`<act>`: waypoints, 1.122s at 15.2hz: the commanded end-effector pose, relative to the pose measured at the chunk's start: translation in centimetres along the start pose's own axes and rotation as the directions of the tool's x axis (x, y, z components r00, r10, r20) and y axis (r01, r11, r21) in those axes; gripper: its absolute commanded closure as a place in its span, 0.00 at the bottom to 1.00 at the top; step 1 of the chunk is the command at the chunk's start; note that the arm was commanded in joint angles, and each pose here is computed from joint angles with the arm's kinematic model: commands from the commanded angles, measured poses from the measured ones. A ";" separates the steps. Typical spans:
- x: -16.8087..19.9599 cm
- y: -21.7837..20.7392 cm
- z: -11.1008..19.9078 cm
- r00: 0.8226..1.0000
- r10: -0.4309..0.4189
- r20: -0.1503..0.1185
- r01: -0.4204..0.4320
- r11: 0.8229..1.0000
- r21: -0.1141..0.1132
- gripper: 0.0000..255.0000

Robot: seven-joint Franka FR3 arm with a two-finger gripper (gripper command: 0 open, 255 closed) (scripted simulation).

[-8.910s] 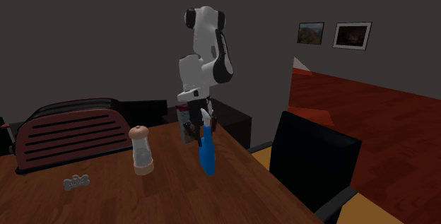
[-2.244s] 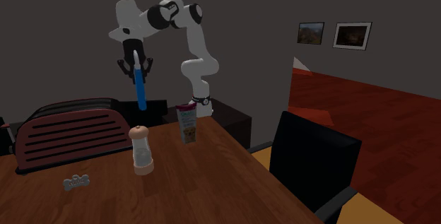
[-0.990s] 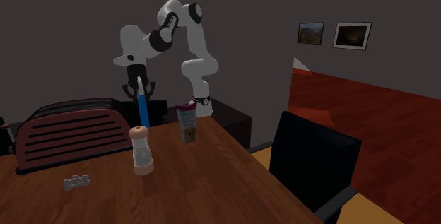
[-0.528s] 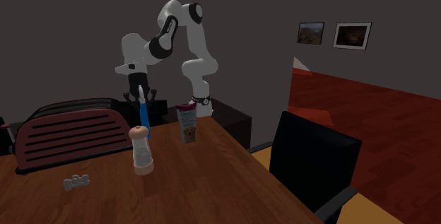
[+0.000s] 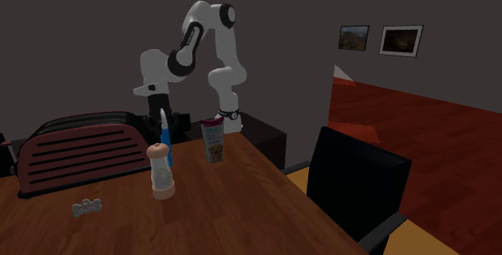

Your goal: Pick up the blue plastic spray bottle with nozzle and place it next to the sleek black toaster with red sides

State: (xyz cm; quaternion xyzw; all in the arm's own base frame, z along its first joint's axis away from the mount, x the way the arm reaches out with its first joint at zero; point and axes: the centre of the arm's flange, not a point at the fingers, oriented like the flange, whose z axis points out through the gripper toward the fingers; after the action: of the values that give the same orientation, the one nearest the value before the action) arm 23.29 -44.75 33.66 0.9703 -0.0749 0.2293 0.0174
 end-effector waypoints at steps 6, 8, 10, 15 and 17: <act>-1.2 0.0 2.2 1.000 0.001 -0.004 -0.001 1.000 -0.002 1.00; -1.2 0.0 2.2 1.000 0.001 -0.004 -0.001 1.000 -0.002 1.00; -1.2 0.0 2.2 1.000 0.001 -0.004 -0.001 1.000 -0.002 1.00; -1.1 -0.2 2.2 1.000 0.001 -0.004 -0.001 1.000 -0.002 0.00; -1.2 0.0 2.2 1.000 0.001 -0.004 -0.001 1.000 -0.002 0.00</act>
State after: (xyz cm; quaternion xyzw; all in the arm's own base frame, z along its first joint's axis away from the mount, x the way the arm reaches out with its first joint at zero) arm 23.35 -44.60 31.19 0.9698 -0.0748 0.2313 0.0175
